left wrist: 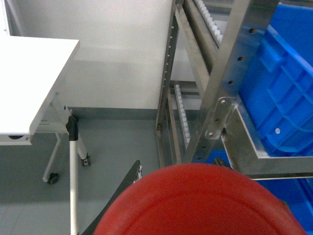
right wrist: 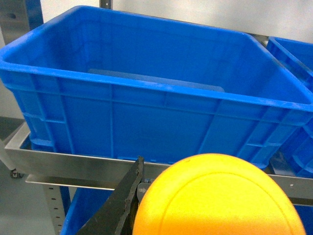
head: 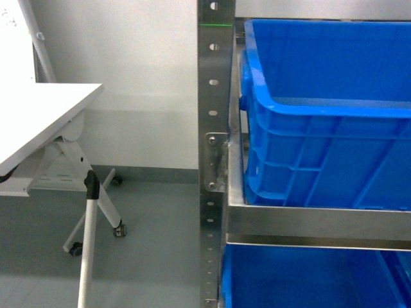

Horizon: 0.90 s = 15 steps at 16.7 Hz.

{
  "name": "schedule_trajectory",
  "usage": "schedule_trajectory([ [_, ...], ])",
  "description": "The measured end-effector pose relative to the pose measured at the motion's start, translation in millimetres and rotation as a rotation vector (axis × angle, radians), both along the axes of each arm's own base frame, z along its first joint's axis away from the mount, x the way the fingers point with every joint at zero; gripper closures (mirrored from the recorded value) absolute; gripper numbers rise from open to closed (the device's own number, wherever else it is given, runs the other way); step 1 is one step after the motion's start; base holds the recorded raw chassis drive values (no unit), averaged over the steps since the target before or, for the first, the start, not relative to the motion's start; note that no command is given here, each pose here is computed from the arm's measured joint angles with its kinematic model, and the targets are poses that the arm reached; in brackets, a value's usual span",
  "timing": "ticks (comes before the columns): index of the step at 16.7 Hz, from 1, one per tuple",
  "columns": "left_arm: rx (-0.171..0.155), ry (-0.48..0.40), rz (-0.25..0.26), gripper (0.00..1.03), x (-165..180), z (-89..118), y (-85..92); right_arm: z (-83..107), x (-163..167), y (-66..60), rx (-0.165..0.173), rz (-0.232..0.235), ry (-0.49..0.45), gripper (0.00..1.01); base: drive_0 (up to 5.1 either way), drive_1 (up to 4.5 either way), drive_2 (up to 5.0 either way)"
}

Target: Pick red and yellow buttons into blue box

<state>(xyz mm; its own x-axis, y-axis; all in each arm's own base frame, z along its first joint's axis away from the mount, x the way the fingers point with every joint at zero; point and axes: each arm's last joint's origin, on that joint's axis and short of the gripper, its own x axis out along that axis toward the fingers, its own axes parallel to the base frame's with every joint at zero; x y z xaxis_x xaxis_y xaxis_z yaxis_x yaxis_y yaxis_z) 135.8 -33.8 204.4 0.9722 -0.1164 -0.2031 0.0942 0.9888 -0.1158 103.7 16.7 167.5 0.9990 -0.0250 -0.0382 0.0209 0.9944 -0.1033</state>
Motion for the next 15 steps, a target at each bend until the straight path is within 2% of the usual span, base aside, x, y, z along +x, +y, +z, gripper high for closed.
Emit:
schedule_trajectory([
  [15, 0.001, 0.002, 0.0, 0.69, -0.1, -0.2, 0.0, 0.1, 0.0, 0.0, 0.0, 0.0, -0.001, 0.66, 5.0, -1.99, -2.7],
])
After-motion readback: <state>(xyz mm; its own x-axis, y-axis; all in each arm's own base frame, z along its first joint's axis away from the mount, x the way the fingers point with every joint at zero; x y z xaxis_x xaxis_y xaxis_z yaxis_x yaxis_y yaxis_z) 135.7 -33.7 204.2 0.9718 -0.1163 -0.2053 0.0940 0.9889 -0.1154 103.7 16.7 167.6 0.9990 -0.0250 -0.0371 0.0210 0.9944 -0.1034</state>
